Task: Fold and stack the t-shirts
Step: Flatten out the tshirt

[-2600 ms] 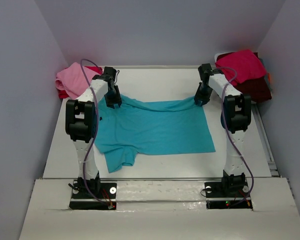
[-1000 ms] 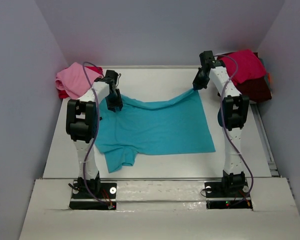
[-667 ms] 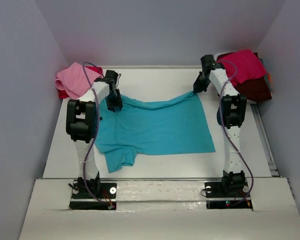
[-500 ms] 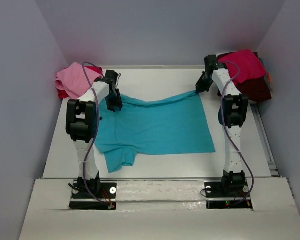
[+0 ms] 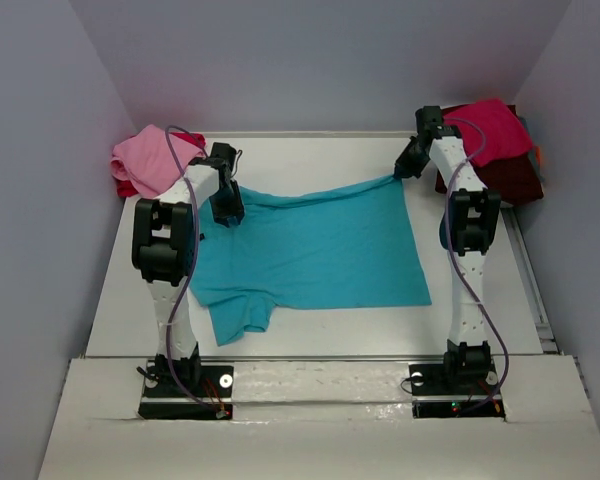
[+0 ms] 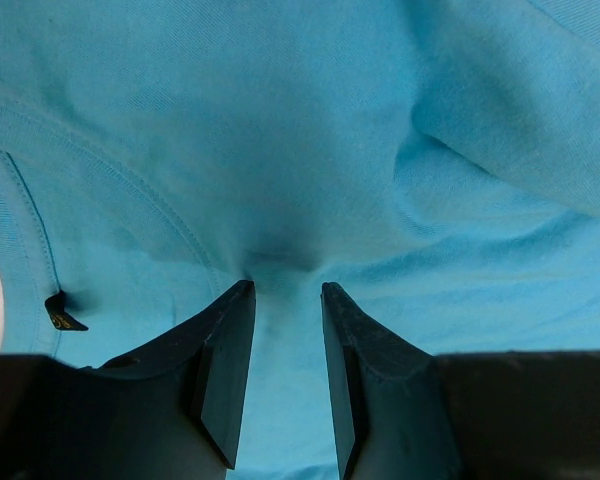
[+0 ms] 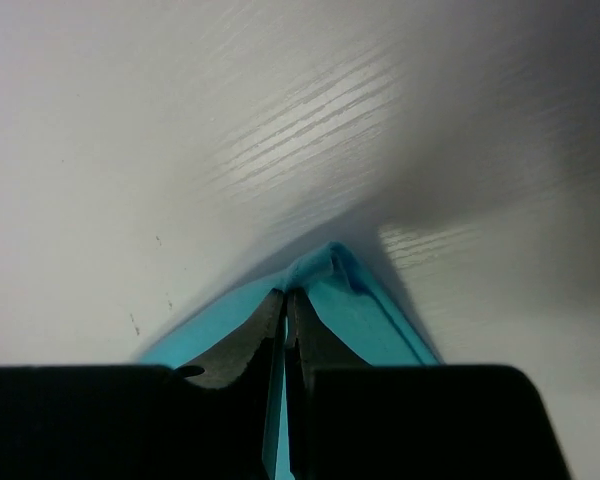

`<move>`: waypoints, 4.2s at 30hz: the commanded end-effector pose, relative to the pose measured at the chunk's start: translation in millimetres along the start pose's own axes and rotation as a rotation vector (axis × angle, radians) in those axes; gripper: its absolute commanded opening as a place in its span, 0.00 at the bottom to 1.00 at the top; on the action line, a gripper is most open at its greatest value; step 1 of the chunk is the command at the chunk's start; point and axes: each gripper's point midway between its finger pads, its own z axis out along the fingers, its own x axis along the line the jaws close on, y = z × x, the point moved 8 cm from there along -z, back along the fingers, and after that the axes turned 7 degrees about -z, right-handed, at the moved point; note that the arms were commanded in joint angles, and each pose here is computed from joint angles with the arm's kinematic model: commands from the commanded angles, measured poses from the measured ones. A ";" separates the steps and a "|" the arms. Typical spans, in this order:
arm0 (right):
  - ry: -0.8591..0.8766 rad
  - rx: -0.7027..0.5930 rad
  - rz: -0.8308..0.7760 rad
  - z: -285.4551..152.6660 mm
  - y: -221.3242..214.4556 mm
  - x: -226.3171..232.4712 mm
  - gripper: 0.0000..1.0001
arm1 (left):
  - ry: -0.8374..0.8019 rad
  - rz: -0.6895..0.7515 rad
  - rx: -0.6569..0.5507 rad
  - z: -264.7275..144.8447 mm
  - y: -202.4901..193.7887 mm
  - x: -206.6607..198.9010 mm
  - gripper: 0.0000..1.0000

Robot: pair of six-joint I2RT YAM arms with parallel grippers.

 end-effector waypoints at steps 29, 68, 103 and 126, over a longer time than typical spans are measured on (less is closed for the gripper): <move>0.167 -0.016 -0.007 -31.8 11.8 7.8 0.51 | -0.016 0.011 -0.061 -25.0 0.6 2.9 0.45; -0.062 0.430 -0.170 -51.2 -155.1 -38.8 0.30 | 0.024 -0.008 0.211 10.7 -60.1 23.8 0.44; -0.028 0.327 -0.199 -100.4 -135.4 -25.7 0.31 | -0.029 -0.008 0.048 -49.2 -13.9 4.4 0.44; -0.030 0.358 -0.208 -42.9 -108.6 -5.8 0.32 | -0.041 0.007 0.081 0.5 15.1 -17.8 0.43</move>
